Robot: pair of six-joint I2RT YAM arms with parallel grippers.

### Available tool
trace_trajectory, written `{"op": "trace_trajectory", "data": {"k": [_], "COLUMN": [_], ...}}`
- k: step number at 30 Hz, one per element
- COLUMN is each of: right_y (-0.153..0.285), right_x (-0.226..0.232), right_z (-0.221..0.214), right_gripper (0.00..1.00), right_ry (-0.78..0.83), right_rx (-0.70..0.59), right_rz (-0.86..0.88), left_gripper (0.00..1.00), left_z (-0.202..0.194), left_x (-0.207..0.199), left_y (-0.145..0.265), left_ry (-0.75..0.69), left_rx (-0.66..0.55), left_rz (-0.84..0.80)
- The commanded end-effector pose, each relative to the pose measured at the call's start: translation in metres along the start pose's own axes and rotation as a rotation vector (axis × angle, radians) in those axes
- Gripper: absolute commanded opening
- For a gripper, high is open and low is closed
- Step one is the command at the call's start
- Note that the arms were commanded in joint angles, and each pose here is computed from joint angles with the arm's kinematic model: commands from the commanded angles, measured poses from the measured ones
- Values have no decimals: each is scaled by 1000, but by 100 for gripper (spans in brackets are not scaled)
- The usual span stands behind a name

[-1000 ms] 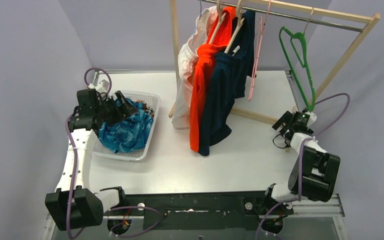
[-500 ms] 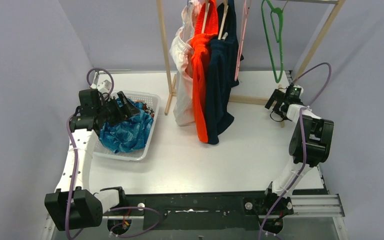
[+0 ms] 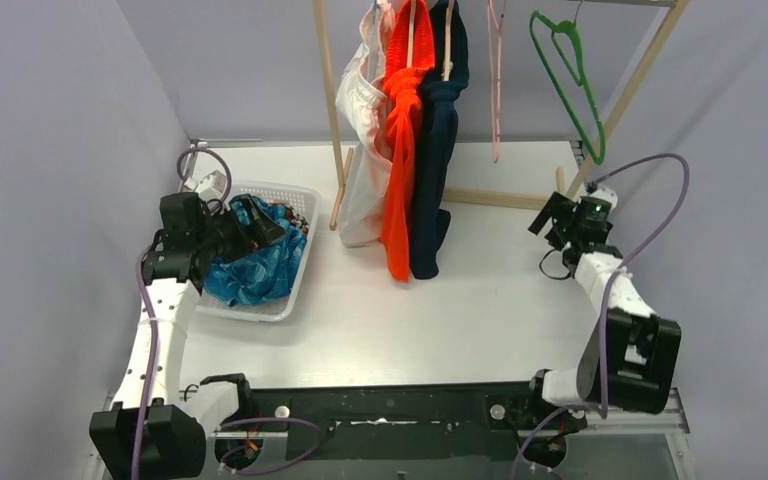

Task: Remove the shorts from the hanger
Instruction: Adjust the clothes rod at the center of the board.

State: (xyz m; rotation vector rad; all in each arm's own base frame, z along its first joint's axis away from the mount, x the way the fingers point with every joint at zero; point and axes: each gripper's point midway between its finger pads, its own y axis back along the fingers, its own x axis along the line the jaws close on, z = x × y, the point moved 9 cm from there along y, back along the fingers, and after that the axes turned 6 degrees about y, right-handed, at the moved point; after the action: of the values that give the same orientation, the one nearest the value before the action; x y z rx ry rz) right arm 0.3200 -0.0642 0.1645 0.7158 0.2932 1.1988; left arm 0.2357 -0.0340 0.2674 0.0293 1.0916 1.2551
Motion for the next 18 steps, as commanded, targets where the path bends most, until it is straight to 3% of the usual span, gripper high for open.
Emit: {"op": "trace_trajectory", "data": {"k": [1,6,9,11,14,18], "right_y": [34,80,105,124,157,191], "right_x": [25,57,79,98,126,151], "right_z": [-36,-85,-103,-110,-118,-121], "right_gripper": [98,98,98,98,98,98], "right_ry": [-50,-198,-170,-132,-50,98], "right_rx": [-138,-132,-53,-87,-159,-295], "right_rz": [121,331,406,428,431,269], "left_gripper": [84,85,85,85,85,85], "left_z": [0,0,1,0,-3,-2], "left_x": [-9,-11,-12,-10,-3,5], "left_y": [7,8,15,18,20,18], "left_ry": [-77,-83,-113,-130,-135,-69], "left_rx": [-98,-132,-160,-176,-204,-281], "left_rz": [-103,-127,-107,-73,-32,57]}}
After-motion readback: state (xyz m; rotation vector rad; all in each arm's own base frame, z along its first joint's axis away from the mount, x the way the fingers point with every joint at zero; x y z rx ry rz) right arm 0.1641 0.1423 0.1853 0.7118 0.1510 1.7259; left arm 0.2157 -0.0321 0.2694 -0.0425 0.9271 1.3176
